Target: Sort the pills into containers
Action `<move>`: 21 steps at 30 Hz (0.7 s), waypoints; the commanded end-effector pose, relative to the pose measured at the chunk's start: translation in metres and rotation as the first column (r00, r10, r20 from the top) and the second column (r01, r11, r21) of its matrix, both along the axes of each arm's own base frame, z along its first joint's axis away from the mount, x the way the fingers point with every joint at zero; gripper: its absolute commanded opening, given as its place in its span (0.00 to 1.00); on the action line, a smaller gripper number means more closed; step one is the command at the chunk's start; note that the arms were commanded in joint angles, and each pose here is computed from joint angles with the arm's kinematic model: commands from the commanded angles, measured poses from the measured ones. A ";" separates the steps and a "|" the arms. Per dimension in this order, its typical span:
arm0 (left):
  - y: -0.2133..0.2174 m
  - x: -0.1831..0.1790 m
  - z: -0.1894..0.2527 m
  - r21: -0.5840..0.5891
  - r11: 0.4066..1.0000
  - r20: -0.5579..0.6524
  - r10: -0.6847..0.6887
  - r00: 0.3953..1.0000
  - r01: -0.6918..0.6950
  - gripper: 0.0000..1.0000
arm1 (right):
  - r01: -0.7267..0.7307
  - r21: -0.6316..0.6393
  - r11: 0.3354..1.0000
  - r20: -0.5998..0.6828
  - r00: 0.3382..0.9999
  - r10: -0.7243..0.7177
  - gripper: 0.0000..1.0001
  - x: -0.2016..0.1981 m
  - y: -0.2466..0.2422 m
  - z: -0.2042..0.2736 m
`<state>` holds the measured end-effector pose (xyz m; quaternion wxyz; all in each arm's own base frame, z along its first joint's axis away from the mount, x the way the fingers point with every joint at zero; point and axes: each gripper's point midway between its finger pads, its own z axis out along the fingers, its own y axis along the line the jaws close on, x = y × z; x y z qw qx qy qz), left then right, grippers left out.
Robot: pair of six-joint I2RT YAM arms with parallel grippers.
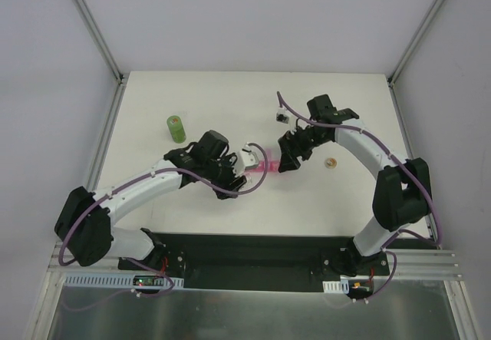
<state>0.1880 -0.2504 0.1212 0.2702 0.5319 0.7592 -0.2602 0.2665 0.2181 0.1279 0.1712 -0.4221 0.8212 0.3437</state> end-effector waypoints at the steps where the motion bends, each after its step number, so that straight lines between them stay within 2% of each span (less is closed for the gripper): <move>1: -0.010 0.020 -0.005 0.019 1.000 0.024 0.004 1.000 -0.005 0.00 | 0.036 0.016 0.999 0.006 0.999 -0.036 0.82 0.005 -0.009 0.009; 7: -0.017 0.034 -0.017 0.064 0.998 0.023 -0.008 1.000 0.006 0.00 | 0.066 0.019 0.998 0.004 0.998 -0.066 0.82 0.015 -0.021 0.006; 13: -0.024 0.049 -0.033 0.112 0.991 0.048 -0.084 0.995 0.078 0.00 | 0.042 0.003 0.999 -0.026 0.999 -0.042 0.82 0.019 -0.028 -0.007; 17: -0.031 0.061 -0.037 0.127 0.982 0.082 -0.151 0.985 0.139 0.00 | 0.072 0.068 0.995 -0.092 0.994 -0.066 0.82 0.022 -0.028 -0.001; 21: -0.039 0.077 -0.035 0.109 0.983 0.085 -0.154 0.984 0.145 0.00 | 0.115 0.106 0.988 -0.119 0.988 -0.103 0.82 0.025 -0.033 0.006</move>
